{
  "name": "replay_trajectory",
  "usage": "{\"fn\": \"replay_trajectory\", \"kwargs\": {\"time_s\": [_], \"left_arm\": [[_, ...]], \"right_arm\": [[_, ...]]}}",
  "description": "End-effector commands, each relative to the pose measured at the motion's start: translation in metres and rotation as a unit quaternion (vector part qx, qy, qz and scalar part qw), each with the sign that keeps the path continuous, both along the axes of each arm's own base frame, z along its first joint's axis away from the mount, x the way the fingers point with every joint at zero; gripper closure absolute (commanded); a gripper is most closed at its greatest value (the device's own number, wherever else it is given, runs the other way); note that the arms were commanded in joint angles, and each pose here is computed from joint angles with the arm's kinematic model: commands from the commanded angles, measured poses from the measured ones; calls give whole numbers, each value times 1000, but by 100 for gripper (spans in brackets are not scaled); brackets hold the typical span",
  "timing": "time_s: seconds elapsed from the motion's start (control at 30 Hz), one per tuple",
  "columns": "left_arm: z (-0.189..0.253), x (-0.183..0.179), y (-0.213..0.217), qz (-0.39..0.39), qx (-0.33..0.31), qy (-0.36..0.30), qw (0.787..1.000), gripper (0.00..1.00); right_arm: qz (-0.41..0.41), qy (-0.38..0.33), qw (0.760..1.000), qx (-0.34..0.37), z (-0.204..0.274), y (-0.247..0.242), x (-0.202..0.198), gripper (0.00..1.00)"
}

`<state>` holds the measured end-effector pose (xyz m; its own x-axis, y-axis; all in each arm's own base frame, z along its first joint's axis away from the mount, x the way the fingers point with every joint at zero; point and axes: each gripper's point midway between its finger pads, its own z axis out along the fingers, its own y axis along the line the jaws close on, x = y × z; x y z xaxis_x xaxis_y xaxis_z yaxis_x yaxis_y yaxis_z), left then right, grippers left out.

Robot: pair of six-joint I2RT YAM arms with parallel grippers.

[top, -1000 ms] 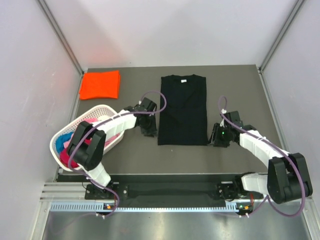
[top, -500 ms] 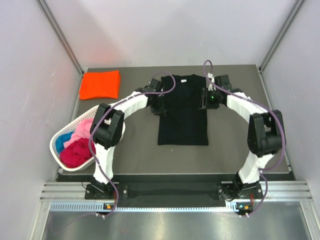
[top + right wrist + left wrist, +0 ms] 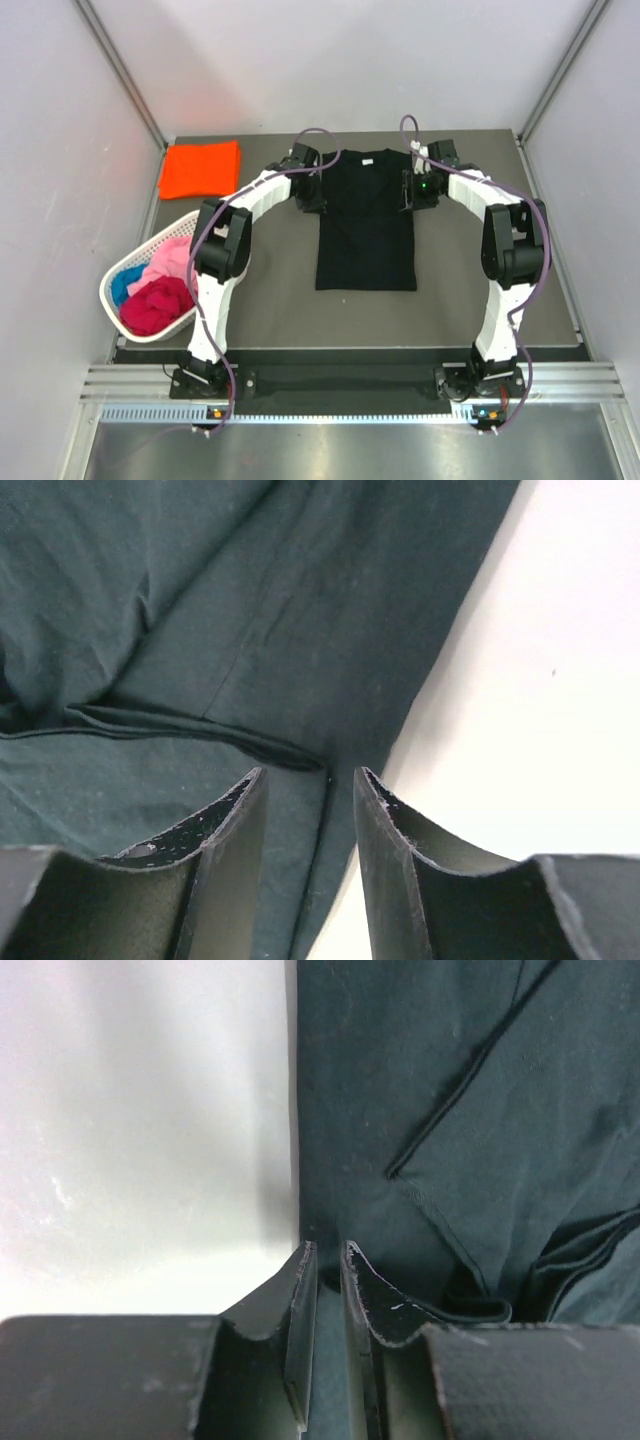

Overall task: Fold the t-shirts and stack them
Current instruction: Fold the tshirt

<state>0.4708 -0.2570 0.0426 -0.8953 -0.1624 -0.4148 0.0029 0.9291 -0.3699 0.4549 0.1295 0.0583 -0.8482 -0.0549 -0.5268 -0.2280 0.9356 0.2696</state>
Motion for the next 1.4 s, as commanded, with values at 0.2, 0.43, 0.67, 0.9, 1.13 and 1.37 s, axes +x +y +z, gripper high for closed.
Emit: {"fn": "replay_trajectory", "kwargs": {"time_s": [0.2, 0.43, 0.67, 0.9, 1.13, 1.37], "left_arm": [[3, 13, -3, -10, 7, -23, 1000, 78], [-5, 10, 3, -7, 22, -16, 1000, 78], [-21, 9, 12, 4, 46, -5, 999, 79], [-36, 3, 20, 13, 65, 10, 998, 80], [-41, 1, 22, 14, 69, 15, 997, 80], [-48, -1, 31, 22, 92, 18, 995, 80]], "right_arm": [[41, -13, 999, 20, 3, 4, 15, 61], [49, 1, 998, 35, -10, 8, 11, 67], [28, -3, 999, 28, -12, 0, 14, 96], [0, -8, 1000, 13, -14, -12, 12, 100], [-27, -21, 999, 13, -11, -17, 14, 100], [-42, -26, 999, 13, -14, -19, 12, 98]]}}
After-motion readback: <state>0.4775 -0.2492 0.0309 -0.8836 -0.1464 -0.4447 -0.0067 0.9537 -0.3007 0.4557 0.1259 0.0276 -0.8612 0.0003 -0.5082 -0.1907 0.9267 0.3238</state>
